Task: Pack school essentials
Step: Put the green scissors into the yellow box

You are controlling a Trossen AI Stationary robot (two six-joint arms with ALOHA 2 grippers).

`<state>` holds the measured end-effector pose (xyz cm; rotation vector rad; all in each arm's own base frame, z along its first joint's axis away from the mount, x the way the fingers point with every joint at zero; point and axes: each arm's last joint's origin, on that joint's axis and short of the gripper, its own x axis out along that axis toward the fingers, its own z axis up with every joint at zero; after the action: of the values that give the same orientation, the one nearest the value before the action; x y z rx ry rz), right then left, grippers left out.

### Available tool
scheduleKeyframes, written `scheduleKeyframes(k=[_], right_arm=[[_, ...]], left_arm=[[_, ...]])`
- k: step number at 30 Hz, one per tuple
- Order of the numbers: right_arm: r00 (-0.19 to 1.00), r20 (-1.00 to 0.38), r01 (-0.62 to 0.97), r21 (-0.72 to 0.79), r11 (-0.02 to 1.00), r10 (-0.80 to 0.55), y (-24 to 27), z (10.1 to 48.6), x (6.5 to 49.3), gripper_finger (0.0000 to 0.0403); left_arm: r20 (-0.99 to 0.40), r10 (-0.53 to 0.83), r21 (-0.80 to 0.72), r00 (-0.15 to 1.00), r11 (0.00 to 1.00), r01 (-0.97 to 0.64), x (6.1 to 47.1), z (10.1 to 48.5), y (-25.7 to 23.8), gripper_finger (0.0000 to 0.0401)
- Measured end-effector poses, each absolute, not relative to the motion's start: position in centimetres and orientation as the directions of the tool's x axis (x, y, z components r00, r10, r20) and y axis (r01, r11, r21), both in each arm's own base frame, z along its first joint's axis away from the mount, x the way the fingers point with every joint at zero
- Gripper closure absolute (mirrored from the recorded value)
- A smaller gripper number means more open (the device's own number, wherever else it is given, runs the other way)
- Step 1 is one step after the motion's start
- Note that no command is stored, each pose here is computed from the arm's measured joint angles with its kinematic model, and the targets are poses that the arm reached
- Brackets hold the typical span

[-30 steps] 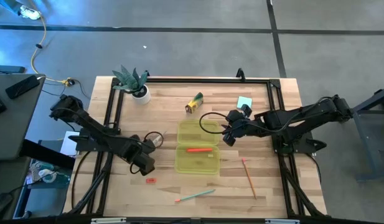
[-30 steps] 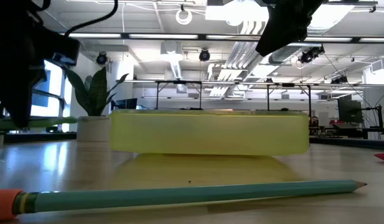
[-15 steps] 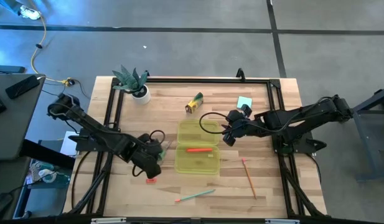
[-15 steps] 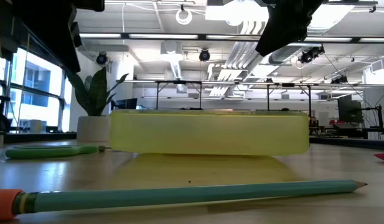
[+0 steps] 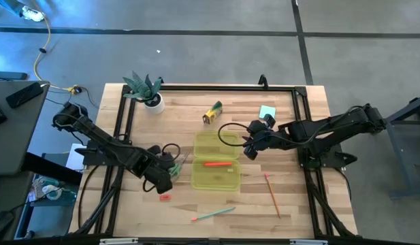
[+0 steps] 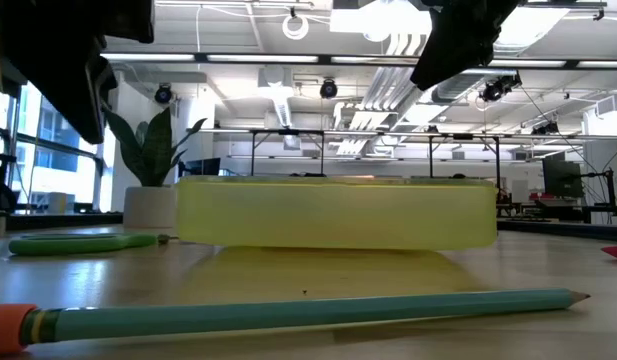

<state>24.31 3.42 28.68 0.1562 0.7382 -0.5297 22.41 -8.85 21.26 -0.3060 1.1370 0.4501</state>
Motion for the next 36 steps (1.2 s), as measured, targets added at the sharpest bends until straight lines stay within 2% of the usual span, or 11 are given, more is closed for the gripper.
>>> scheduleKeyframes(k=[6,12,15,22,36], right_arm=[[0.615,-0.677,0.511,-0.048,0.858,-0.404,3.4,28.7,24.3,0.0251],[0.616,-0.677,0.51,-0.047,0.859,-0.403,3.5,28.7,24.3,0.0251],[0.617,-0.676,0.509,-0.047,0.859,-0.402,3.5,28.7,24.3,0.0251],[0.617,-0.676,0.51,-0.046,0.859,-0.403,3.5,28.7,24.3,0.0251],[0.619,-0.675,0.51,-0.045,0.859,-0.402,3.5,28.7,24.3,0.0251]], left_arm=[[-0.955,0.225,0.091,0.194,0.843,-0.53,21.3,20.9,-7.6,0.028],[-0.974,0.185,0.09,0.132,0.847,-0.525,20.7,19.2,-6.1,0.0241],[-0.979,0.158,0.074,0.128,0.863,-0.5,20.5,18.2,-5.7,0.0238],[-0.975,0.049,-0.034,0.215,0.929,-0.368,20.9,16.6,-6.0,0.0243],[-0.973,0.061,-0.031,0.223,0.921,-0.388,20.9,15.7,-5.0,0.0244]])
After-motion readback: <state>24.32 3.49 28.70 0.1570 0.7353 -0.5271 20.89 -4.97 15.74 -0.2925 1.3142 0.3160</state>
